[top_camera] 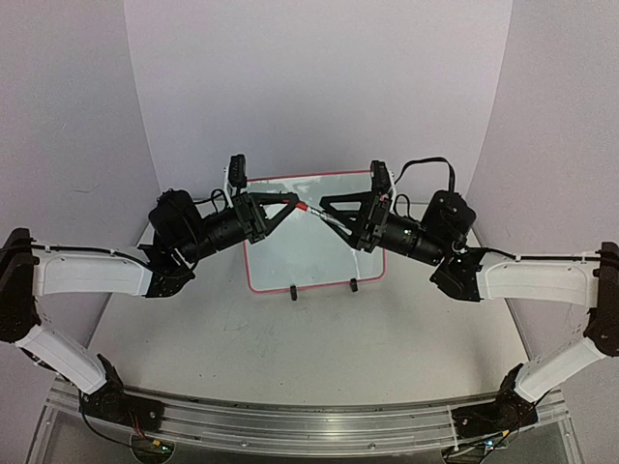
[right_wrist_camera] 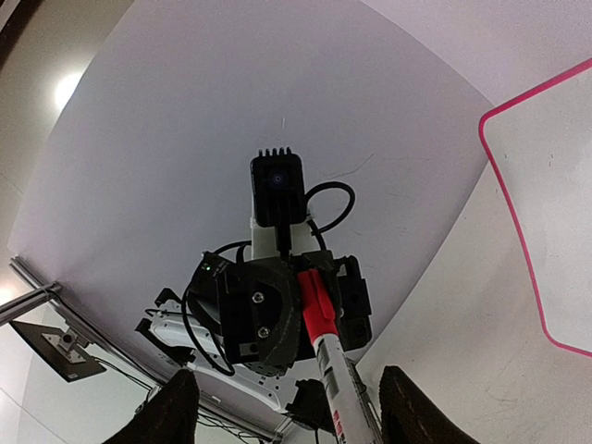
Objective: Write a sentence on the whiteboard
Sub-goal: Open the pen cap from the whiteboard marker.
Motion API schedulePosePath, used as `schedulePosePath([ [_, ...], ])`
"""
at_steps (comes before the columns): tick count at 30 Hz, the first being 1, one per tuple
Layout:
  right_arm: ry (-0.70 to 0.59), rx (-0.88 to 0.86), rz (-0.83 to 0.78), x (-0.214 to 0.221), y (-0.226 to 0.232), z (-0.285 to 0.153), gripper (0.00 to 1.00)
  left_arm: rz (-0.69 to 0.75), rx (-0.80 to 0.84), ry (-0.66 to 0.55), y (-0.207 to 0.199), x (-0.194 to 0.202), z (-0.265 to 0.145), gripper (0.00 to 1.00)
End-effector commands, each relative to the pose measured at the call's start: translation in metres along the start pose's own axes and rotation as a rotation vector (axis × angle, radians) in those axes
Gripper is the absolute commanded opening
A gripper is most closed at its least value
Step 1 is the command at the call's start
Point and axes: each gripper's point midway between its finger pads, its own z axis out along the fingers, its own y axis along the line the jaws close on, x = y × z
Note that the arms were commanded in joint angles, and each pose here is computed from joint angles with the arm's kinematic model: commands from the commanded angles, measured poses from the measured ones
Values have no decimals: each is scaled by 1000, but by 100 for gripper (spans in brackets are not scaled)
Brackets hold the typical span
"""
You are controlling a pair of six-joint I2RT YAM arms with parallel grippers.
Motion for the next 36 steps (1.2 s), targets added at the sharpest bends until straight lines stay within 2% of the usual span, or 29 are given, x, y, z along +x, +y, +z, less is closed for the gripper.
schedulePosePath([
  [1, -11, -85, -32, -12, 26, 7, 59, 9, 42, -18, -10, -9, 6, 0],
  [8, -5, -79, -28, -11, 23, 10, 47, -1, 34, -10, -7, -7, 9, 0],
  [15, -13, -75, -25, -12, 23, 9, 30, -16, 30, 1, -3, -4, 11, 0],
  [23, -27, -53, -15, -12, 16, 7, 0, -20, 30, -1, -2, -4, 10, 0],
  [29, -52, -15, -2, -10, 6, -1, 0, 17, 23, -83, -6, -23, 0, 0],
  [36, -102, 31, 4, -14, -4, -22, 0, 11, -49, -322, 8, -91, -49, 0],
])
